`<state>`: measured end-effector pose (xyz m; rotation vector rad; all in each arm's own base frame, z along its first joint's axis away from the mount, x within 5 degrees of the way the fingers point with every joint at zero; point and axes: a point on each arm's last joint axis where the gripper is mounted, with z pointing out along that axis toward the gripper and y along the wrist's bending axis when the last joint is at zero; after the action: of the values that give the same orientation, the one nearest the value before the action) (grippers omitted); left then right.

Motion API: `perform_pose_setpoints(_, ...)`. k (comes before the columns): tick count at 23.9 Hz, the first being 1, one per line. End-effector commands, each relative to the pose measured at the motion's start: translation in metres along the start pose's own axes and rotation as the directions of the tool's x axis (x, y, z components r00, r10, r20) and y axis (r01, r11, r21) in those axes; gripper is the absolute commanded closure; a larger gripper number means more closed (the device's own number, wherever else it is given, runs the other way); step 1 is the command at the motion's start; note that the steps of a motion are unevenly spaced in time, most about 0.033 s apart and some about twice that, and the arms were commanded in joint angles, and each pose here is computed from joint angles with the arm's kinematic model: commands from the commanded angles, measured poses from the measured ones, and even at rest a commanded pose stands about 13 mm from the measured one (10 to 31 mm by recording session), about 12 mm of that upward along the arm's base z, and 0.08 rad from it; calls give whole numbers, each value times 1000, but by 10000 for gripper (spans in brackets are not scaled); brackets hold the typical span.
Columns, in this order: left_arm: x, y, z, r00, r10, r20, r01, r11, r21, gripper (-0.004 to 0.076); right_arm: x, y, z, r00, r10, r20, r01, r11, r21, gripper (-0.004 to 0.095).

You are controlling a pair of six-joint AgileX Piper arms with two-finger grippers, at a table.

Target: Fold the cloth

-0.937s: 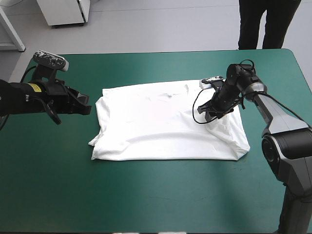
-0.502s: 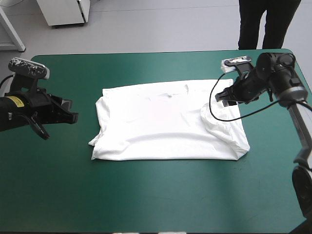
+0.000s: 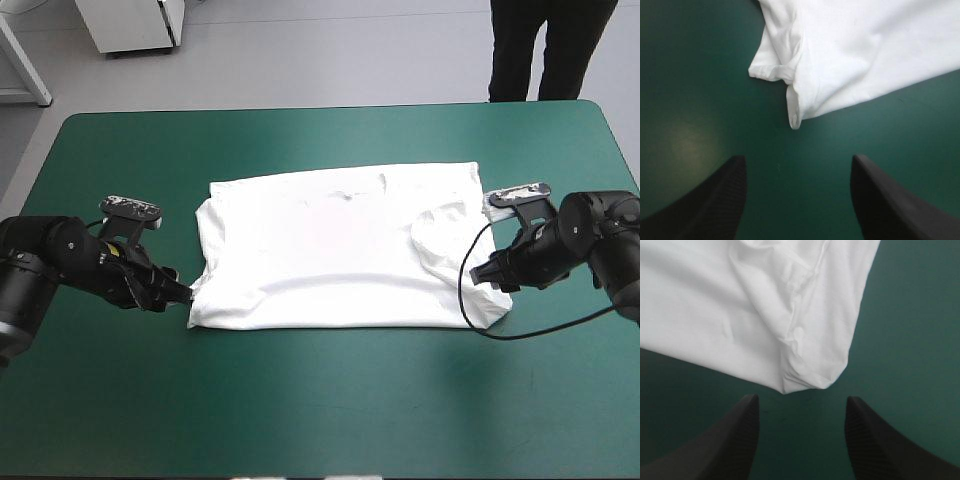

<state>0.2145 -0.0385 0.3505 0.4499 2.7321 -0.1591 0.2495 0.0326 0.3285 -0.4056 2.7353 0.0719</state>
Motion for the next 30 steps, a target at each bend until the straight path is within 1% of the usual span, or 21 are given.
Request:
perform_pose_setpoints(1,-7,-1,10,999,-20,-38,22,999,38,250,5,-3,-6,998,-4,63,1,999,50,404)
perform_pose_setpoints(4,-15,5,51,993,-40,-110,46,997,54,250,7,-4,1,998,0,63,-3,999,54,404)
perform_pose_setpoints(7,-25,8,85,988,-67,-142,80,993,86,250,7,-6,2,998,0,57,-4,997,78,404)
perform_pose_setpoints(9,-32,12,102,988,-70,-138,81,993,82,250,5,-7,8,999,8,40,-11,997,74,405)
perform_pose_setpoints(13,-33,16,132,971,-67,-228,91,991,94,250,2,-8,20,1000,11,5,-12,998,68,405)
perform_pose_setpoints(14,-33,16,135,969,-71,-236,97,990,102,250,2,-8,21,1000,13,-2,-13,998,67,407)
perform_pose_setpoints(17,-33,14,140,965,-83,-250,115,986,119,250,3,-11,22,1000,8,-20,-6,995,101,406)
perform_pose_setpoints(22,-33,16,140,965,-76,-250,106,988,109,262,4,-12,22,999,31,-24,-28,994,106,412)
perform_pose_setpoints(25,-32,15,139,963,-76,-258,108,988,112,343,7,-11,26,999,36,-39,-32,994,100,412)
perform_pose_setpoints(26,-32,15,139,962,-74,-263,107,988,113,396,9,-11,28,998,45,-49,-40,994,99,412)
perform_pose_setpoints(30,-31,14,139,961,-53,-272,91,988,128,552,19,-10,41,995,48,-82,-41,995,92,414)
